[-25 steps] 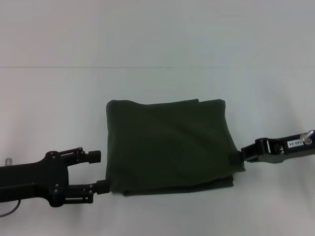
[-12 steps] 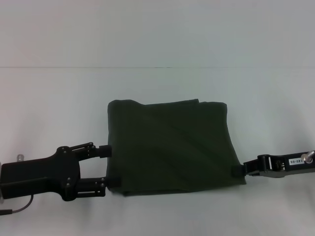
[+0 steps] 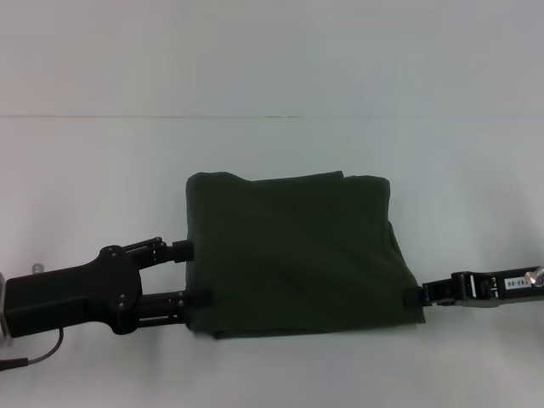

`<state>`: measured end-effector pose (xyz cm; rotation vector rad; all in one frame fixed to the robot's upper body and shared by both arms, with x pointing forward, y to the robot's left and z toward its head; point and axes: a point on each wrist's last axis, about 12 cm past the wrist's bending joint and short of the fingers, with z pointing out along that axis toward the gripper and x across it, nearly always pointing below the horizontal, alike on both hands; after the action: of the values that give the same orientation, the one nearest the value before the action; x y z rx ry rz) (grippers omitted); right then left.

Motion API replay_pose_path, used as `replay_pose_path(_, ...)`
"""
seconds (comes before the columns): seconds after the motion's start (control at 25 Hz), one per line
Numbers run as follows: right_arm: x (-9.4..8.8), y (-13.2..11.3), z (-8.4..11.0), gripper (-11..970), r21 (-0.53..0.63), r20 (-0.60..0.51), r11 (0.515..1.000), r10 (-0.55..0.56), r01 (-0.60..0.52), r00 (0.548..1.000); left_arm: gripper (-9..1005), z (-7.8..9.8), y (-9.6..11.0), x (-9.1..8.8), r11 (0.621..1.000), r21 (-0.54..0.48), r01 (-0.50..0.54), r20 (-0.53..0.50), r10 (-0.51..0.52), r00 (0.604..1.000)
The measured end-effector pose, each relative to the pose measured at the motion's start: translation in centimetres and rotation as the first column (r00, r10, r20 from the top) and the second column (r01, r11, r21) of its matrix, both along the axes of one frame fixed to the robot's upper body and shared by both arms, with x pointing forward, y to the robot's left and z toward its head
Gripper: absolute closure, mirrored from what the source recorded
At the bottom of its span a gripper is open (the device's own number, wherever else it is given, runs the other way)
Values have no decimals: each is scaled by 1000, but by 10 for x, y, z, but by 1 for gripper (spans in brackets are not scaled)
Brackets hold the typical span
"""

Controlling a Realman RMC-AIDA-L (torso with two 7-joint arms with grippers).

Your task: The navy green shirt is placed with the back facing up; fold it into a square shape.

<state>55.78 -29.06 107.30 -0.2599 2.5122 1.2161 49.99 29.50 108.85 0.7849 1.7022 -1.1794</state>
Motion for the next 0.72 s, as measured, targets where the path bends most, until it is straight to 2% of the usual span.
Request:
replay_pose_path(0.12,-7,-5,1,804,16,47,999,35,-36,998,136,1,1,1,999,-24,-25,-30,25,999)
replay_pose_path(0.24,-15,-18,3,795,42,141,998,39,-45,989,137,2,2,2,998,-45,-38,-59,36,998)
replay_pose_path(0.44,-26,-49,7,595,98,317,994,-85,56,945,137,2,1,2,995,-89,-51,-96,42,995)
replay_pose_path(0.52,-31,-59,11,435,144,400,985,-143,92,905,137,1,0,2,994,-98,-53,-109,42,993)
replay_pose_path(0.6,-35,-61,15,307,181,490,980,-162,82,857,137,1,-1,3,993,-106,-56,-129,42,991)
replay_pose_path(0.72,-39,-48,16,163,182,614,983,-115,1,781,137,2,-2,4,991,-119,-62,-165,42,985)
